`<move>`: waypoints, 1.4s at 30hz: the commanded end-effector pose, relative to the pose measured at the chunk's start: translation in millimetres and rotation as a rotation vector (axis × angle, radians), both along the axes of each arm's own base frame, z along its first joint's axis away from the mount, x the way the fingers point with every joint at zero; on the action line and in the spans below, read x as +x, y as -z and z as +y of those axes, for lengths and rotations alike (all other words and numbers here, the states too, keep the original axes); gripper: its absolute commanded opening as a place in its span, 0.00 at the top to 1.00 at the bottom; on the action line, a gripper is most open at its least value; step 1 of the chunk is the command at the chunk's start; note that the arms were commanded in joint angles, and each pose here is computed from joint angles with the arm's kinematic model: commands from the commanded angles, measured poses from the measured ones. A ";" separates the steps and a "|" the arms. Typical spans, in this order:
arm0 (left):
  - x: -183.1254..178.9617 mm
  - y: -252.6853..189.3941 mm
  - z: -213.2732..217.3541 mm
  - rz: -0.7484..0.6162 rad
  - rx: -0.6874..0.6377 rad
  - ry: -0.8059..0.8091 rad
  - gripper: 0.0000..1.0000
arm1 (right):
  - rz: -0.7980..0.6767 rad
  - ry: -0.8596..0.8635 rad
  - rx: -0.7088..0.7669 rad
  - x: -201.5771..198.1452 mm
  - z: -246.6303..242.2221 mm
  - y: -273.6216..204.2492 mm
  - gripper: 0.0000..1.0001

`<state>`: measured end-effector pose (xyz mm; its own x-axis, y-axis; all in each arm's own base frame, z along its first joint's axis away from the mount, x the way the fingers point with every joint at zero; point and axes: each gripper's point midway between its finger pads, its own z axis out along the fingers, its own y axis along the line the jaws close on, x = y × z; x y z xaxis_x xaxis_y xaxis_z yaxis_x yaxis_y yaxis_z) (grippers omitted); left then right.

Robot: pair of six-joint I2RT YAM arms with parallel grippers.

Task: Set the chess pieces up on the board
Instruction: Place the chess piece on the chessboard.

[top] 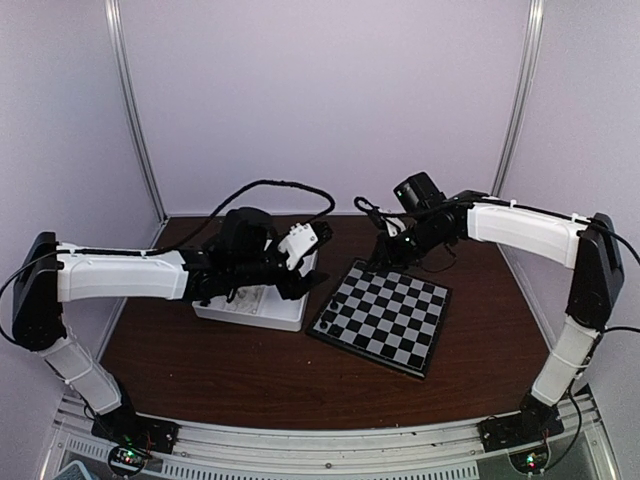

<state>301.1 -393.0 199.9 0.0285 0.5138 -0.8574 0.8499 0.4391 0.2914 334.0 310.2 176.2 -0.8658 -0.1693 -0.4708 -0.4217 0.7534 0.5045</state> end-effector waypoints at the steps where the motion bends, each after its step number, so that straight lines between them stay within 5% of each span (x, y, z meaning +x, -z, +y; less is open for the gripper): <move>1: 11.5 -21.1 25.0 0.041 -0.077 -0.151 0.35 | 0.061 -0.043 -0.333 -2.6 -40.2 42.0 0.99; 13: 26.1 -34.0 64.9 0.075 -0.073 -0.386 0.34 | 0.016 -0.010 -0.451 48.8 -30.7 62.7 0.98; 42: 21.5 -32.7 83.3 0.061 -0.050 -0.427 0.34 | -0.002 0.002 -0.581 108.0 -24.4 111.9 0.95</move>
<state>319.8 -315.9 222.6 -0.2389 0.4485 -0.8613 0.6282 0.7477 0.2151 434.6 290.2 65.7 -0.8679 -0.3937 -0.3028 -0.4235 0.9051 0.0371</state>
